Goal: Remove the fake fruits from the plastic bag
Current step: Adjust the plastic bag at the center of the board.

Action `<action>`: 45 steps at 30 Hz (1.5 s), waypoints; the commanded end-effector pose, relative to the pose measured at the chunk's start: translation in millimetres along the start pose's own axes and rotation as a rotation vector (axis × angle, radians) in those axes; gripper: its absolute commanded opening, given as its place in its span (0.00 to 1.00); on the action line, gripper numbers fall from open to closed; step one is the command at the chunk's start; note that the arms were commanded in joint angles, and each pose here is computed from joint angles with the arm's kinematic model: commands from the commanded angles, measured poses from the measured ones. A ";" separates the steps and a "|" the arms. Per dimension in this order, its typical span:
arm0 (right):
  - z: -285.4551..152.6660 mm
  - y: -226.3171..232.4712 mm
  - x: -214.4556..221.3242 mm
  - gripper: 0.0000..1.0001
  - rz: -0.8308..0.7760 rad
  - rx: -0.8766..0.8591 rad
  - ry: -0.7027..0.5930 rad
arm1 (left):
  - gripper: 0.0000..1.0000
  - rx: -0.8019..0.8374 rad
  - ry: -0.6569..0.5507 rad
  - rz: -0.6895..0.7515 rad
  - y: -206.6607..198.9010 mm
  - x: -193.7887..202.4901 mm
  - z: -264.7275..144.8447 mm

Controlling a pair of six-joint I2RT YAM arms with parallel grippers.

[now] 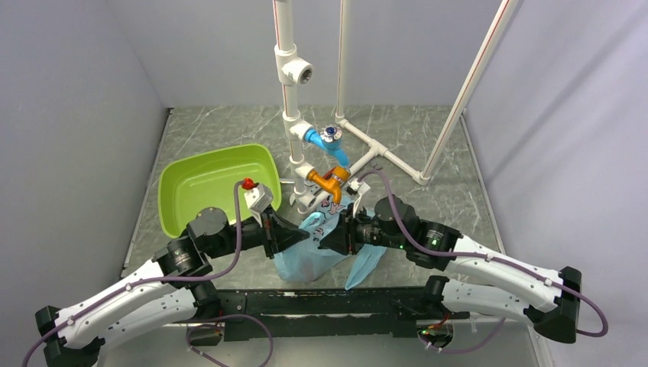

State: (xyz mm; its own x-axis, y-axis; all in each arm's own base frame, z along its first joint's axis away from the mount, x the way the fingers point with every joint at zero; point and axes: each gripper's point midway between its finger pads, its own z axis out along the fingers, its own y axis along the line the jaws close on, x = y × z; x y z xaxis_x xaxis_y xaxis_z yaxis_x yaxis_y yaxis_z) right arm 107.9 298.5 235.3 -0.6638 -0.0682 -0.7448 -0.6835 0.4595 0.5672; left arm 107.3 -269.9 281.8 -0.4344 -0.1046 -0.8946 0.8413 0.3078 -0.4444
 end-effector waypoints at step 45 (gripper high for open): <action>48.0 -0.3 48.1 0.40 0.334 -0.001 -0.222 | 0.77 -0.715 0.340 -0.199 24.0 68.1 -13.0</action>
State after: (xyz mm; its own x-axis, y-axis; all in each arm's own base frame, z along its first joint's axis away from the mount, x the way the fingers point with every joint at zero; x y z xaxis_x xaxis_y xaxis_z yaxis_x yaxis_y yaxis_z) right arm 94.6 331.7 165.6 -0.7570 0.2372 -0.6088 -0.4453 0.4946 0.7464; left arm 63.5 -275.6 210.4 -0.7691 0.1339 -0.6250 0.5034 0.7293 -0.4633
